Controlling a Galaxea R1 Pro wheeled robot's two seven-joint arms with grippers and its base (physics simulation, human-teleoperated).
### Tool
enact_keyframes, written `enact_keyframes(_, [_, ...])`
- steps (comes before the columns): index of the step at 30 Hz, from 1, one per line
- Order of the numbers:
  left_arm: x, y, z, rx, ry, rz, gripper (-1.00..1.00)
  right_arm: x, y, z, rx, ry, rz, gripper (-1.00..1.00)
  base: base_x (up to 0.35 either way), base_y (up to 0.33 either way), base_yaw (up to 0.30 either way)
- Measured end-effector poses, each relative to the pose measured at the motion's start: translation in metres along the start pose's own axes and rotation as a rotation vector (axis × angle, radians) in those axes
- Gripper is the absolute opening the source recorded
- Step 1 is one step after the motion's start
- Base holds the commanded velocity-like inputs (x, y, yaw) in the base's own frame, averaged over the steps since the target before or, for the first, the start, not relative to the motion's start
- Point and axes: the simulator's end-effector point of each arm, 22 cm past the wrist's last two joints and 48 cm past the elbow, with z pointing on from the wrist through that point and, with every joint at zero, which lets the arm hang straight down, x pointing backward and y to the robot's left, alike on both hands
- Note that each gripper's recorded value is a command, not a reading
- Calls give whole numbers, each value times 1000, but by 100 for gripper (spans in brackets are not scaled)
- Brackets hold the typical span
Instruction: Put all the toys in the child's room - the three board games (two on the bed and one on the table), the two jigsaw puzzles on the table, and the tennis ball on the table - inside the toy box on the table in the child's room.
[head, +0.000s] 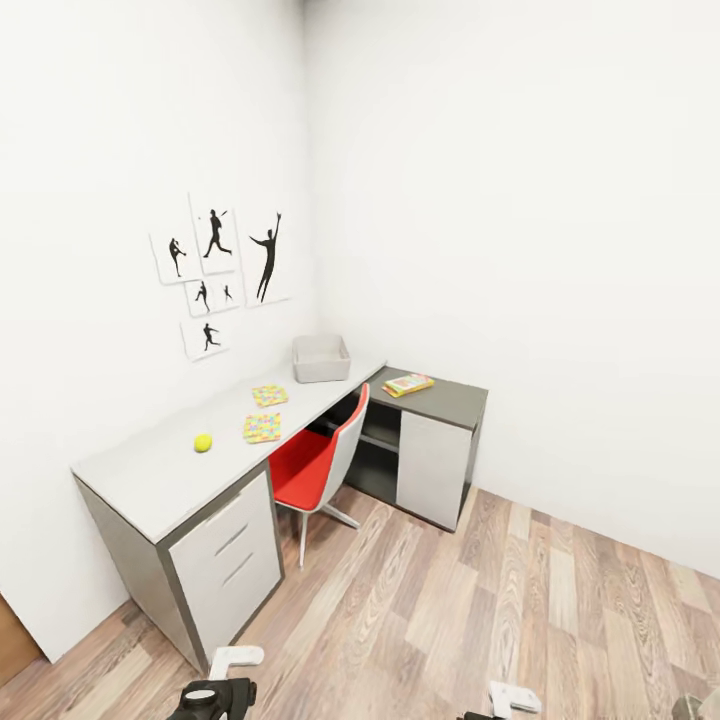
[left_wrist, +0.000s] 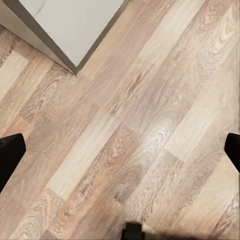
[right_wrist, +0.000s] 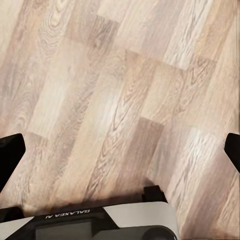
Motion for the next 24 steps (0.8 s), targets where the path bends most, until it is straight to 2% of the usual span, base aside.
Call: enact_keyframes(24, [1,0,0,0,0,0,100,0,0,0,0,0,0,100,0,0,-279])
